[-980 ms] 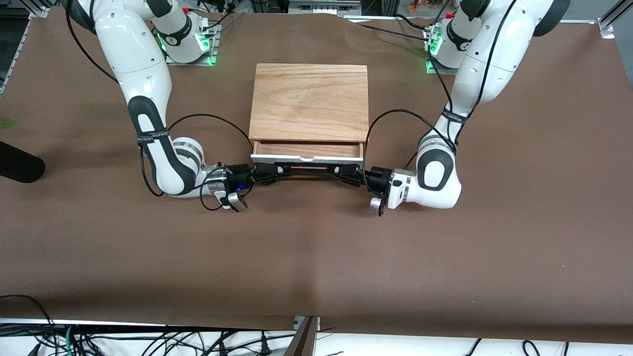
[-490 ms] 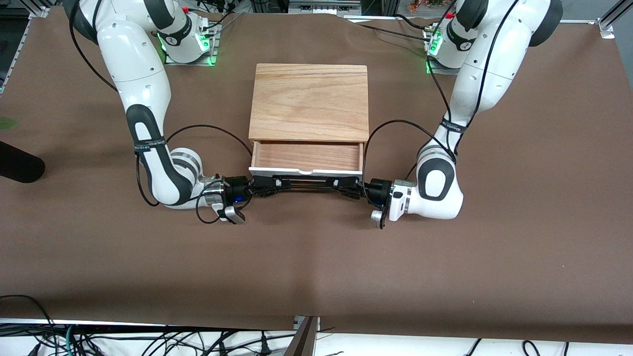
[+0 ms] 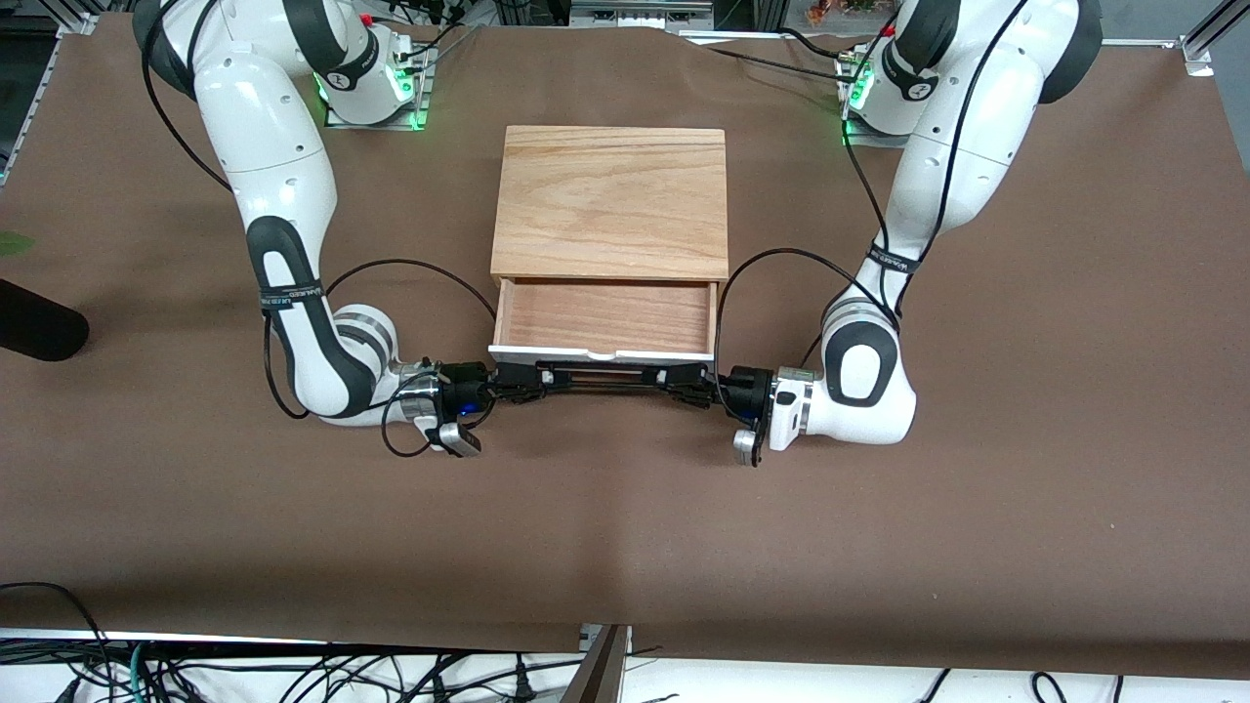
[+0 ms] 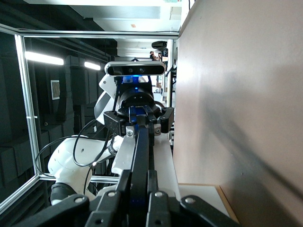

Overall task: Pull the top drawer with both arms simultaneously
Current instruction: 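Pull the drawer handle outward with both grippers together, then open both grippers and draw them away from the handle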

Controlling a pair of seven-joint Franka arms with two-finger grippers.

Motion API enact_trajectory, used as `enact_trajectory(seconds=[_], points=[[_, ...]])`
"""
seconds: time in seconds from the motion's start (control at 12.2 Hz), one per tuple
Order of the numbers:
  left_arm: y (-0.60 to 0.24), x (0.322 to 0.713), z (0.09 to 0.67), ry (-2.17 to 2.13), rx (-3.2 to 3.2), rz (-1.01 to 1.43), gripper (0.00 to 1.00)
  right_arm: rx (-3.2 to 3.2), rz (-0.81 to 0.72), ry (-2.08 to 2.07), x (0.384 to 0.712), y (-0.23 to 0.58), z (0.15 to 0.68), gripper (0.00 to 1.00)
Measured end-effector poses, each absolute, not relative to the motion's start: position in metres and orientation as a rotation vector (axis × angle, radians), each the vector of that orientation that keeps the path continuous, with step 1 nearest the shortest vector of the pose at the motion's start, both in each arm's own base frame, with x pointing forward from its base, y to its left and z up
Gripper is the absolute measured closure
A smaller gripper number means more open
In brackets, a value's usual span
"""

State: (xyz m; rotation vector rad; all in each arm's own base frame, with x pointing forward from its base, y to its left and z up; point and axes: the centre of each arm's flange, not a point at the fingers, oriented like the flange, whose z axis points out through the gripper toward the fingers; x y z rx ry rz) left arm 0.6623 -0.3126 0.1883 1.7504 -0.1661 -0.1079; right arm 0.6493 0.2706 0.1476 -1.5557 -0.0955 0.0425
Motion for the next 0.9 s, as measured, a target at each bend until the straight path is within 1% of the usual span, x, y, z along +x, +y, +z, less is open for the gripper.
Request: enact_trajectory(seconds=[0.49,0.57,0.73,0.82,0.9], points=[[-0.31,0.67,0.184,-0.142,1.753,-0.089,0.81,-1.57,0.029,-0.084,0.661,0.272,0.146,0.82],[-0.311,0.672,0.185,-0.135,1.754,-0.084,0.75,-1.578,0.022,-0.077,0.665,0.271,0.146,0.82],[-0.315,0.676,0.192,-0.133,1.749,-0.072,0.53,-1.582,0.015,-0.07,0.672,0.269,0.145,0.82],[-0.317,0.676,0.195,-0.135,1.745,-0.07,0.39,-1.587,0.014,-0.063,0.673,0.27,0.144,0.82],[-0.319,0.677,0.196,-0.14,1.741,-0.067,0.27,-1.591,0.014,-0.057,0.674,0.271,0.142,0.82]])
